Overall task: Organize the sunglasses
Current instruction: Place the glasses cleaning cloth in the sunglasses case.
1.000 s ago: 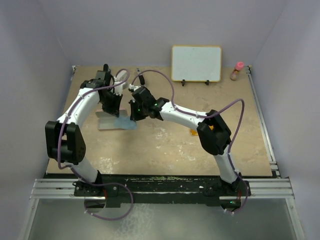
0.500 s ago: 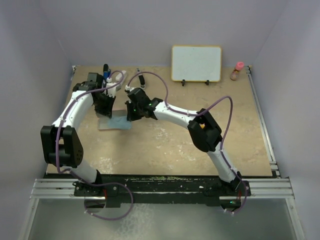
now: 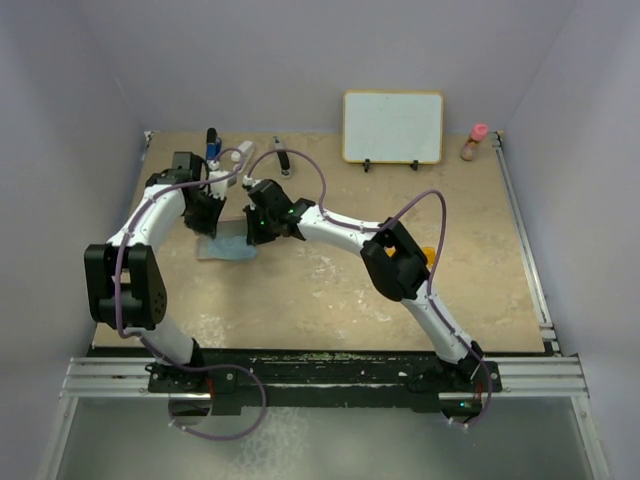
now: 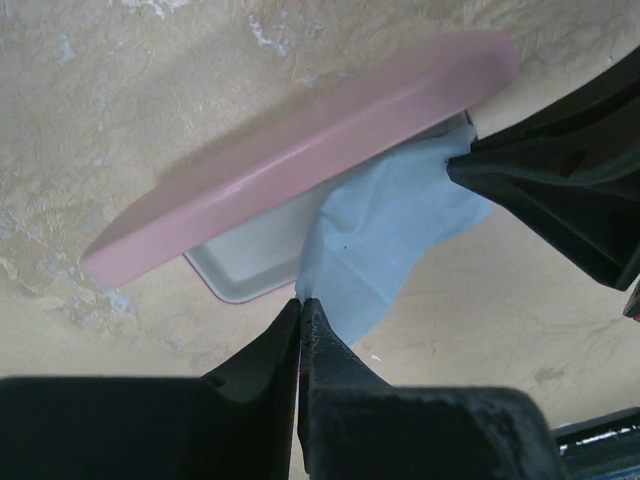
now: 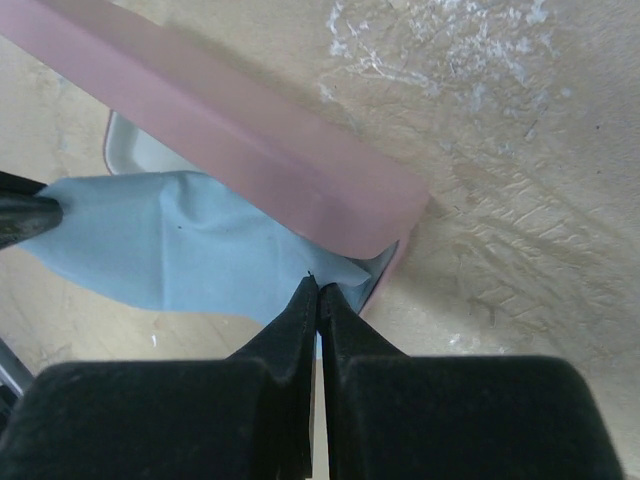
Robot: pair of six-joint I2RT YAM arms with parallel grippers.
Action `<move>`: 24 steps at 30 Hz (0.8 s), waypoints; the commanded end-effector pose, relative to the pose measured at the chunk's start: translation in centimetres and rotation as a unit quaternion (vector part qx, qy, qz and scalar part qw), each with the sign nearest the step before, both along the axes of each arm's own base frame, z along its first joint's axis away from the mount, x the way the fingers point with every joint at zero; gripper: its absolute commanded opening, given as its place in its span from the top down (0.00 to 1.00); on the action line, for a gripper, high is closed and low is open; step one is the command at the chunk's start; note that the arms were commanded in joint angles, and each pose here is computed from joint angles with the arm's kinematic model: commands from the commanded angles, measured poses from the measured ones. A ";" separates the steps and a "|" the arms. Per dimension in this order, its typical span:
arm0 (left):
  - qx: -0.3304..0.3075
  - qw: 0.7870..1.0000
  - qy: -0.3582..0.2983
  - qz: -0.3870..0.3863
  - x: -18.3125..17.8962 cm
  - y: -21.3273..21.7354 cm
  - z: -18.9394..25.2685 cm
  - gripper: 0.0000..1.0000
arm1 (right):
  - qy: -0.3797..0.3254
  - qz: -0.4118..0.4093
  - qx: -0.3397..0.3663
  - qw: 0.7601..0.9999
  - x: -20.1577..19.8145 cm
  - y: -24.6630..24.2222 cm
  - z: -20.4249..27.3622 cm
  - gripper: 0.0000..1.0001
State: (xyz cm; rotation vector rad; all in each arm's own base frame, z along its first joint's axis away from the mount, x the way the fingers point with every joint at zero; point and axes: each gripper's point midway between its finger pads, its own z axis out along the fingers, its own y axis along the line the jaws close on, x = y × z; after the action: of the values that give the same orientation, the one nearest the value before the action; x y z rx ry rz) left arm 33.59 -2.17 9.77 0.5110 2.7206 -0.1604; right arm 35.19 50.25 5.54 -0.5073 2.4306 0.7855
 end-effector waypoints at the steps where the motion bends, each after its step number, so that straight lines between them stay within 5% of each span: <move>1: 0.012 1.000 -0.027 -0.006 1.8 0.5 -0.2 0.97 | -0.021 0.002 0.039 0.999 0.4 1.6 3.4 1.00; 24: 0.042 0.999 -0.027 0.009 3.2 2.0 -2.9 0.97 | -0.022 0.016 0.046 0.999 0.7 2.6 2.7 1.00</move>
State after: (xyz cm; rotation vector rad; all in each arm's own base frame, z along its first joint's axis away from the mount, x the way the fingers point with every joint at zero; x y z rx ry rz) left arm 36.00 -1.01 6.83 0.5189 2.7175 -0.0685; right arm 35.41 50.77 5.94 -0.5036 2.4141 0.8024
